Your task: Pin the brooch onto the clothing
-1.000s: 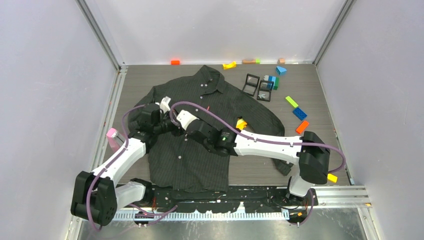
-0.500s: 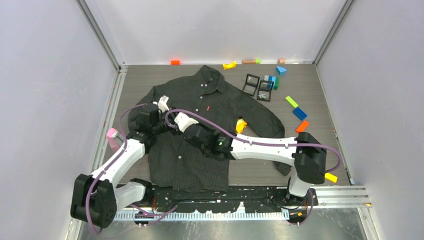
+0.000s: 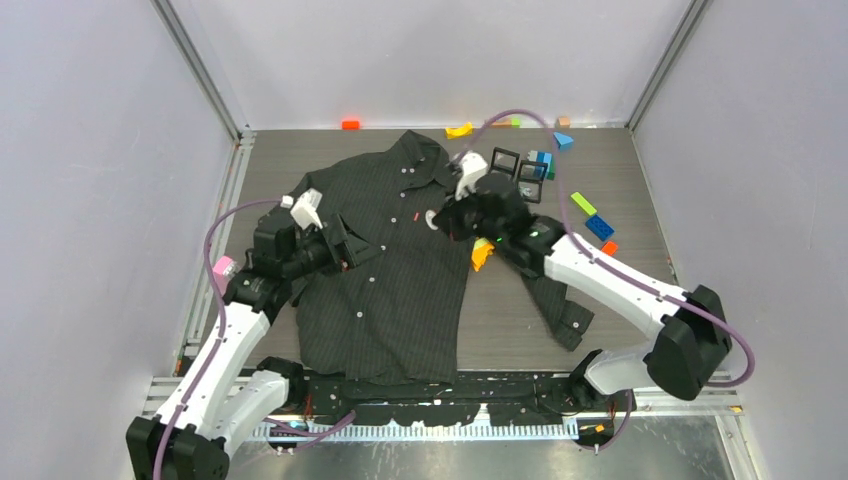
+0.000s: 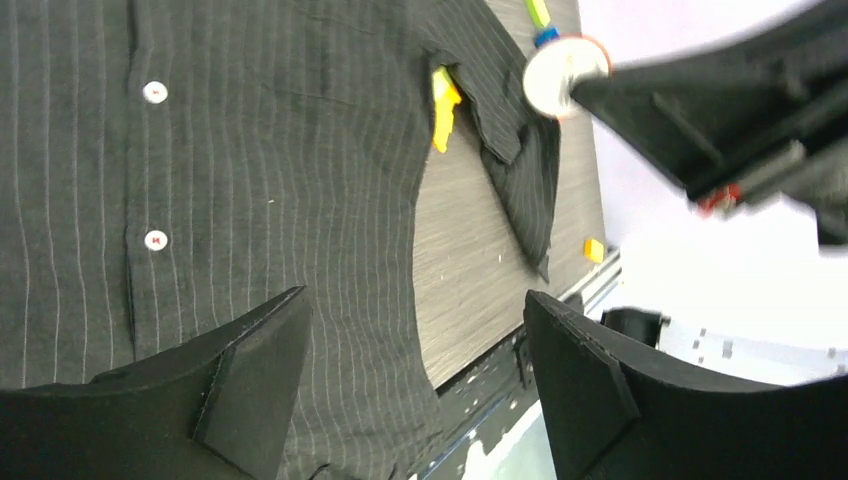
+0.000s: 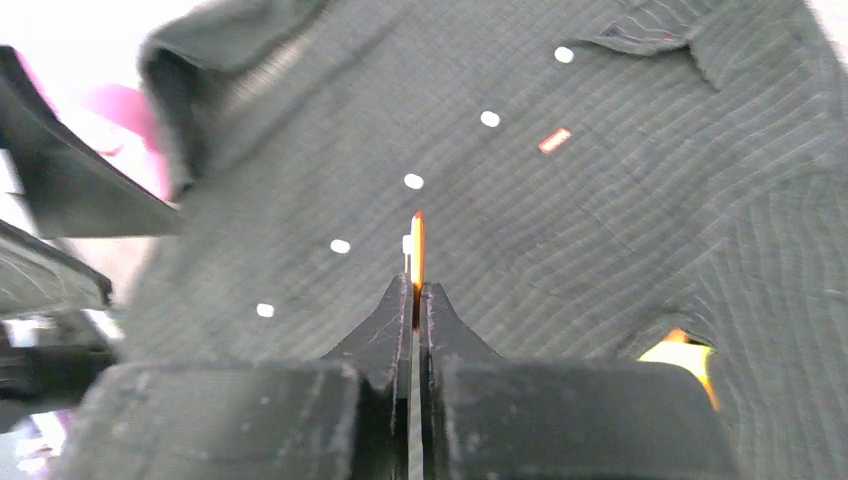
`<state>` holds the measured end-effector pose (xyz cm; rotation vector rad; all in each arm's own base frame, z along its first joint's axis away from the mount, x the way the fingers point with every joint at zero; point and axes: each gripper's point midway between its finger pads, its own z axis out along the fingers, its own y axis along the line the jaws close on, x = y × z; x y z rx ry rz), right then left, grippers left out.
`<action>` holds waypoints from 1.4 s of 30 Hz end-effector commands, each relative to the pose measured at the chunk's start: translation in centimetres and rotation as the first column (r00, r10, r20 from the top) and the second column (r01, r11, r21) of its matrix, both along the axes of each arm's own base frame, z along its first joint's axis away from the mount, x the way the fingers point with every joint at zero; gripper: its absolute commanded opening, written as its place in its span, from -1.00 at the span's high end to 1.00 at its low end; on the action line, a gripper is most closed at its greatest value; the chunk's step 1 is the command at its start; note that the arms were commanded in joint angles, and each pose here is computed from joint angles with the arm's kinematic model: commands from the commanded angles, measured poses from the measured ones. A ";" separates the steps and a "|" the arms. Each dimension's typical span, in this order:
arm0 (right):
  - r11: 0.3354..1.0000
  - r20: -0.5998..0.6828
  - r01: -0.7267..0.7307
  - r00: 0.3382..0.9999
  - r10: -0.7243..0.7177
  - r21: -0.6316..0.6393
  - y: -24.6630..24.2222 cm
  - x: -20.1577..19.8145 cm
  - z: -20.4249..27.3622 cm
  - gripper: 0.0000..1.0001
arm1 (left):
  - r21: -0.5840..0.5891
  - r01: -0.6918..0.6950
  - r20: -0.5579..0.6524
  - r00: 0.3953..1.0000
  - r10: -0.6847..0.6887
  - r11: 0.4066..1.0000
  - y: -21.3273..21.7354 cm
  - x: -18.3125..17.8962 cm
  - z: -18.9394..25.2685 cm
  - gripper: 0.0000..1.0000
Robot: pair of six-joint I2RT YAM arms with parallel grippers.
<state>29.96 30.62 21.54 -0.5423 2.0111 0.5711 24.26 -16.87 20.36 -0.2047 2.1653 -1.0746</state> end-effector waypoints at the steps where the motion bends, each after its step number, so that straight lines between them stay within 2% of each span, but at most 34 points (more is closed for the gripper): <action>1: 0.855 -0.141 -0.246 0.929 0.343 0.457 2.7 -4.8 6.0 0.99 | 0.040 0.243 0.222 0.943 -0.246 0.969 -1.6 -2.5 4.2 -0.60; 2: 0.824 -0.106 -0.264 0.926 0.361 0.502 2.4 -4.7 7.2 0.99 | 0.016 0.291 0.255 0.924 -0.286 0.956 -2.1 -3.2 5.1 -0.60; 5: 0.716 -0.108 -0.314 0.873 0.476 0.623 2.7 -6.8 9.7 0.99 | -0.073 0.382 0.342 0.877 -0.337 0.921 -3.4 -4.6 7.7 -0.59; 9: 0.590 -0.030 -0.386 0.820 0.572 0.710 2.9 -8.9 13.2 0.99 | -0.202 0.449 0.456 0.830 -0.322 0.871 -4.4 -5.5 11.6 -0.60; 11: 0.562 -0.018 -0.410 0.796 0.605 0.719 2.8 -9.6 14.1 0.99 | -0.229 0.467 0.467 0.822 -0.325 0.854 -4.6 -5.7 12.4 -0.59; 14: 0.554 -0.022 -0.431 0.775 0.631 0.712 2.8 -10.2 14.3 0.99 | -0.235 0.487 0.467 0.816 -0.342 0.841 -4.8 -5.8 12.9 -0.47; 17: 0.547 -0.026 -0.444 0.759 0.650 0.710 2.8 -10.6 14.5 0.99 | -0.244 0.489 0.461 0.818 -0.344 0.837 -4.9 -5.6 13.2 -0.22; 21: 0.547 -0.034 -0.450 0.750 0.660 0.706 2.8 -10.7 14.3 0.99 | -0.263 0.499 0.472 0.813 -0.340 0.826 -5.1 -5.7 13.6 0.00; 31: 0.526 -0.033 -0.467 0.725 0.688 0.711 3.1 -10.9 14.3 0.99 | -0.271 0.524 0.452 0.810 -0.373 0.808 -6.5 -5.9 13.2 0.22; 36: 0.520 -0.038 -0.467 0.716 0.697 0.715 3.2 -10.9 14.2 0.99 | -0.266 0.543 0.450 0.800 -0.395 0.796 -7.5 -6.1 13.0 0.44; 42: 0.519 -0.045 -0.469 0.709 0.704 0.715 3.2 -11.1 14.0 0.99 | -0.267 0.543 0.454 0.800 -0.393 0.796 -7.6 -6.1 12.9 0.50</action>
